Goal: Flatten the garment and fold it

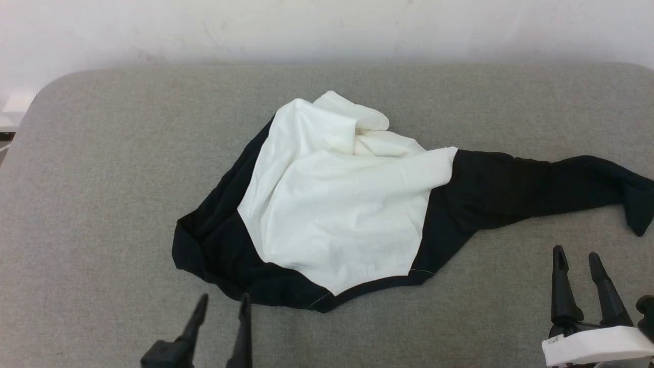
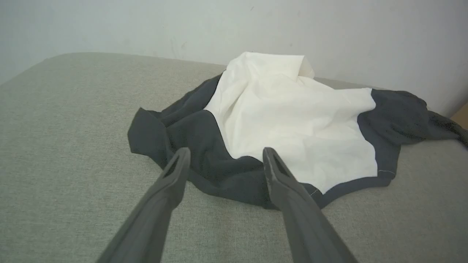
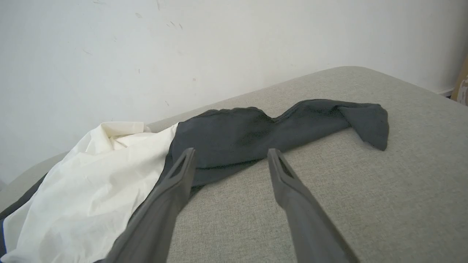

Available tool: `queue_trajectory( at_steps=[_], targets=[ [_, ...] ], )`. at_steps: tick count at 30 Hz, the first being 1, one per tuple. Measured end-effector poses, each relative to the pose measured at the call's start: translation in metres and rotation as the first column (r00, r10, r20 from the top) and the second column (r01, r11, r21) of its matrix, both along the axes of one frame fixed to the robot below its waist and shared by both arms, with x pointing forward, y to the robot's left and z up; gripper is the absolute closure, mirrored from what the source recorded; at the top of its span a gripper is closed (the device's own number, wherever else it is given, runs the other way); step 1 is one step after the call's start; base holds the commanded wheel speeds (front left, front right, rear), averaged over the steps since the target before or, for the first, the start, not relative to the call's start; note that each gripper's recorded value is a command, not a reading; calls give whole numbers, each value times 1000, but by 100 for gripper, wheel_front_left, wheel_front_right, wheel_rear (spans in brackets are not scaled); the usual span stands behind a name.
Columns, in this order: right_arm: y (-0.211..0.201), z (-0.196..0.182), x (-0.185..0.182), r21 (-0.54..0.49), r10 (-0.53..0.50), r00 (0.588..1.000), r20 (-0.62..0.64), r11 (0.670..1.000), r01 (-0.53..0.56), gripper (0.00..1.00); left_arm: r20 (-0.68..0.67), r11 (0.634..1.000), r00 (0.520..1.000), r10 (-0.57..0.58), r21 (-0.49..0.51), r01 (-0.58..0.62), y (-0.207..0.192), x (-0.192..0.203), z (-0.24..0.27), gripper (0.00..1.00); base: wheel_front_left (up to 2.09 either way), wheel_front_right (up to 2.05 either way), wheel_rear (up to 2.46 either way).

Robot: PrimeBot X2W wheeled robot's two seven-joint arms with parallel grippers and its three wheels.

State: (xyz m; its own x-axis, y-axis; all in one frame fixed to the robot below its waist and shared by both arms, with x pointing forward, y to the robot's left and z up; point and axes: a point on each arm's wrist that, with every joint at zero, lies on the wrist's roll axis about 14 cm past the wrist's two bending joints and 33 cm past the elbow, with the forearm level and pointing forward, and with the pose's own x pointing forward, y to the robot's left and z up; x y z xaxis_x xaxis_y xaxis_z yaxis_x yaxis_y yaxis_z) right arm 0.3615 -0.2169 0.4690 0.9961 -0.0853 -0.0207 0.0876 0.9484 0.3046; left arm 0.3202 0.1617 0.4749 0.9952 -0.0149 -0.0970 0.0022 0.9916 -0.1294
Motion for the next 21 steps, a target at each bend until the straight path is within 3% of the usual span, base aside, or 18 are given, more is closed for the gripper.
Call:
queue_trajectory(
  at_steps=[6, 10, 21],
  targets=[
    [1, -8, 0, 9, 2, 1000, -25, 1000, -2, 0, -185, 992, 982, -47, -122, 25, -15, -1, -27, 0, 0, 0, 0],
    [1, -14, 0, 18, 0, 999, -41, 1000, 1, 0, -335, 985, 936, -102, -168, 47, -27, -9, -56, 0, 0, 0, 0],
    [-7, -22, 4, 14, -27, 998, -65, 1000, 28, 0, -399, 968, 905, -145, -247, 46, -38, 22, -79, 0, 0, 0, 0]
  ],
)
